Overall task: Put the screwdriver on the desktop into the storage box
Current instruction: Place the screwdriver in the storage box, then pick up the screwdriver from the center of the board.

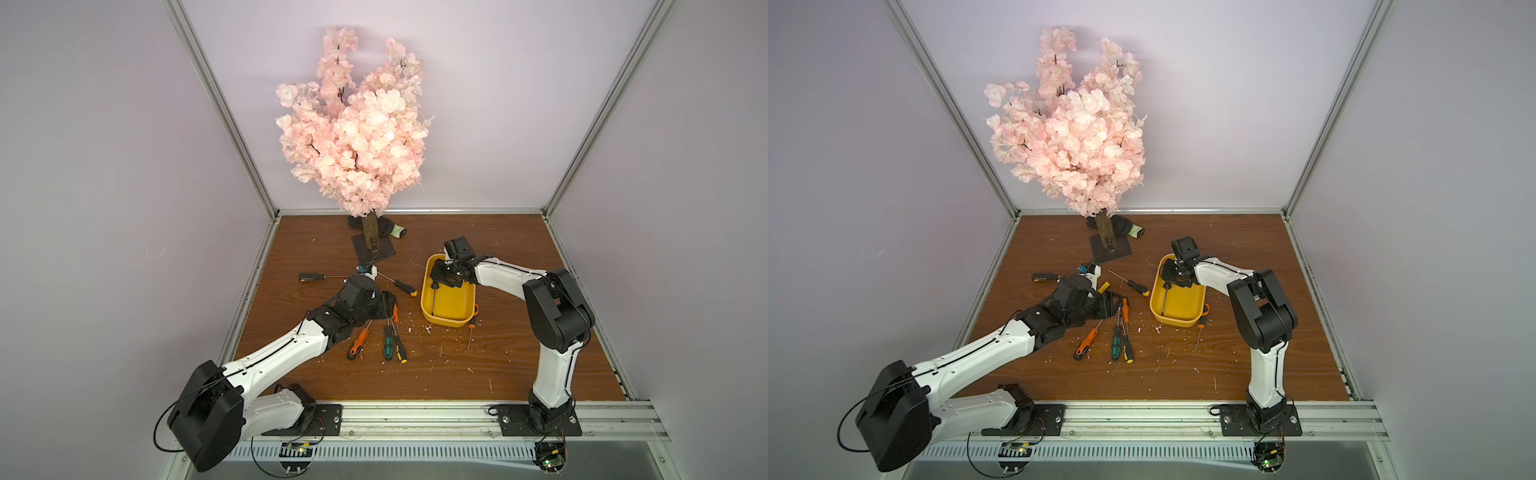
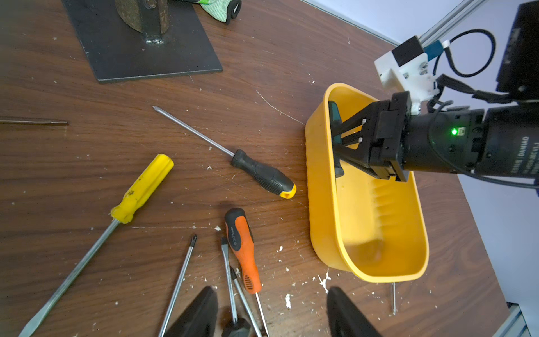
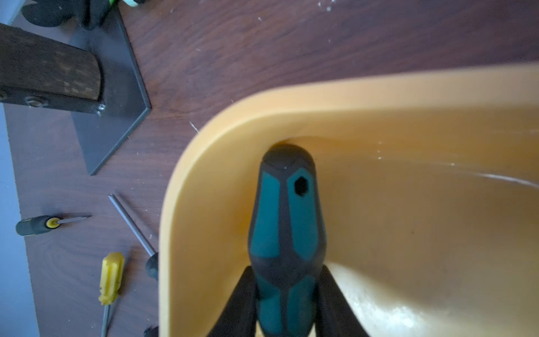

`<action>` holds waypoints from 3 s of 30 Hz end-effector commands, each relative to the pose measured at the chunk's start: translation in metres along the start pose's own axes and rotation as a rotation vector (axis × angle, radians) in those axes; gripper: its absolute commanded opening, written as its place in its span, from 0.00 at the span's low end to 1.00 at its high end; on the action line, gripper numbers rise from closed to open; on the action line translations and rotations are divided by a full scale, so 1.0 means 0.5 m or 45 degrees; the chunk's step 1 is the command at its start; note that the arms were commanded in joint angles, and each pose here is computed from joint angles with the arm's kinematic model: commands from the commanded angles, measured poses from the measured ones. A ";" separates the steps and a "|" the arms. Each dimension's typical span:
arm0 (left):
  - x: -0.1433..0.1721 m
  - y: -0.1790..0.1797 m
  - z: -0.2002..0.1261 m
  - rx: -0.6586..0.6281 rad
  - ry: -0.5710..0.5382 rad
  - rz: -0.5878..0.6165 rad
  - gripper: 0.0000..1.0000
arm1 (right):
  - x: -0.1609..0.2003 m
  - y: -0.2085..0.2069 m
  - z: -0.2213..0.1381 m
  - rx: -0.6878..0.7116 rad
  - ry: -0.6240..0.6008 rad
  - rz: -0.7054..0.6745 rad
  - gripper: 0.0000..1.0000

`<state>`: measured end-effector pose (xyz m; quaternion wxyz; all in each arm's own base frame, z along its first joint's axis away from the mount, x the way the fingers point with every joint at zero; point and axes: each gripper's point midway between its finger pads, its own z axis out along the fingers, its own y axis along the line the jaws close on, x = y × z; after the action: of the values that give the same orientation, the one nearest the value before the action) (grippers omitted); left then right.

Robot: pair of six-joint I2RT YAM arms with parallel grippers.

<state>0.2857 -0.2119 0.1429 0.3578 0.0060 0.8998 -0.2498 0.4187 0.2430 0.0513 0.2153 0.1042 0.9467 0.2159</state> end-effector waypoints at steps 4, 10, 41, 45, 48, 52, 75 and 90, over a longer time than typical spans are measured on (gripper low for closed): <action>-0.002 0.018 -0.003 -0.039 -0.012 -0.022 0.63 | -0.039 0.054 -0.033 -0.075 -0.082 -0.013 0.40; -0.006 0.011 0.008 -0.024 -0.010 -0.014 0.64 | -0.042 0.063 -0.077 -0.082 -0.094 -0.044 0.45; -0.023 -0.106 0.128 0.189 0.145 0.083 0.64 | 0.084 -0.208 -0.338 0.189 -0.242 0.017 0.44; -0.021 -0.119 0.136 0.195 0.158 0.098 0.64 | 0.112 -0.230 -0.322 0.182 -0.216 0.046 0.42; -0.021 -0.125 0.137 0.201 0.160 0.101 0.64 | 0.129 -0.242 -0.306 0.174 -0.196 0.062 0.41; -0.019 -0.123 0.136 0.194 0.165 0.102 0.64 | 0.145 -0.249 -0.281 0.166 -0.157 0.063 0.41; -0.001 -0.100 0.131 0.157 0.167 0.070 0.64 | 0.178 -0.254 -0.211 0.140 -0.018 0.035 0.44; 0.007 -0.091 0.127 0.151 0.154 0.056 0.64 | 0.200 -0.274 -0.192 0.204 0.036 0.014 0.43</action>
<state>0.3161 -0.2806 0.1164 0.2953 0.0617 0.9078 -0.2915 0.2759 0.1169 0.0366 0.1976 0.1328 0.9589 0.1546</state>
